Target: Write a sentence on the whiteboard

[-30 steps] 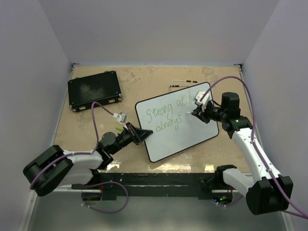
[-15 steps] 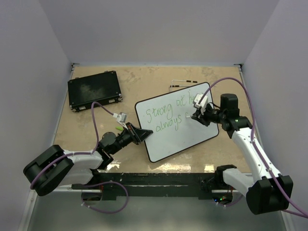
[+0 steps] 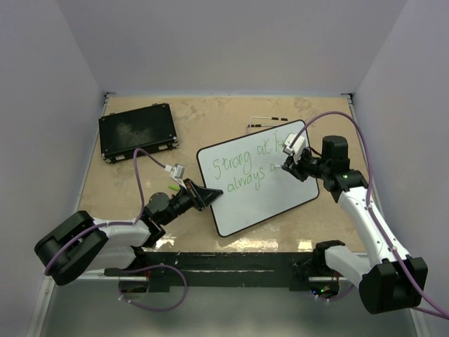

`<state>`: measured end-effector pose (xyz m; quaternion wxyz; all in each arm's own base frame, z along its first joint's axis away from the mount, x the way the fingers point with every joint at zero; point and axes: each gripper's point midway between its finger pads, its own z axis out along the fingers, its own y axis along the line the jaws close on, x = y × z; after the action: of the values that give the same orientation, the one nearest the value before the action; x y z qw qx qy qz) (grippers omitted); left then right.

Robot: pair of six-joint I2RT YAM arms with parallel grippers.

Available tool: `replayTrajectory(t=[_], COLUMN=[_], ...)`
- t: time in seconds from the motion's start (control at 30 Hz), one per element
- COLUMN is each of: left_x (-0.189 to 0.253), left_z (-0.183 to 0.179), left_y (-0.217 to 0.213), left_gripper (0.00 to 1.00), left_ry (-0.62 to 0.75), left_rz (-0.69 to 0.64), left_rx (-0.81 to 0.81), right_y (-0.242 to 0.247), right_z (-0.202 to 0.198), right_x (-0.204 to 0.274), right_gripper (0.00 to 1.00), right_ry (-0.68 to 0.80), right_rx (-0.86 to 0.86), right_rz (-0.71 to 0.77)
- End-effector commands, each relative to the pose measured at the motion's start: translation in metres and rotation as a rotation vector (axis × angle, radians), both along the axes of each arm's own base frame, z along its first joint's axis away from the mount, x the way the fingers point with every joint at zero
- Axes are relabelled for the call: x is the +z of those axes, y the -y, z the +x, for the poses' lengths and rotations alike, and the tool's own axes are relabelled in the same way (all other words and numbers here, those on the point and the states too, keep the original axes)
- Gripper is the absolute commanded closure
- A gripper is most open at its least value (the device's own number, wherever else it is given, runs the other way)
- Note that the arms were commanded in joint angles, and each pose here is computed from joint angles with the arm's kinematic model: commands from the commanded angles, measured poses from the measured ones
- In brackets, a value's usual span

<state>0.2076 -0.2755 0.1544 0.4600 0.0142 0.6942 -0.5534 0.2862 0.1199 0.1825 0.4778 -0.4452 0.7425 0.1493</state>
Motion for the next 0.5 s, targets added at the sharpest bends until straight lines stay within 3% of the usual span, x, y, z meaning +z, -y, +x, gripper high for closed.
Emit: replayTrajectory(t=[0.0, 0.47], left_x=[0.033, 0.033], left_z=[-0.005, -0.004], left_y=[0.005, 0.005], left_gripper=[1.00, 1.00], left_ry=[0.157, 0.157], left_rz=[-0.054, -0.052], left_rx=[-0.043, -0.043], right_y=[-0.001, -0.002], right_z=[0.017, 0.002], right_x=[0.026, 0.007], right_gripper=[1.00, 1.00], right_ry=[0.084, 0.002], right_rx=[-0.024, 0.046], right_rz=[0.017, -0.028])
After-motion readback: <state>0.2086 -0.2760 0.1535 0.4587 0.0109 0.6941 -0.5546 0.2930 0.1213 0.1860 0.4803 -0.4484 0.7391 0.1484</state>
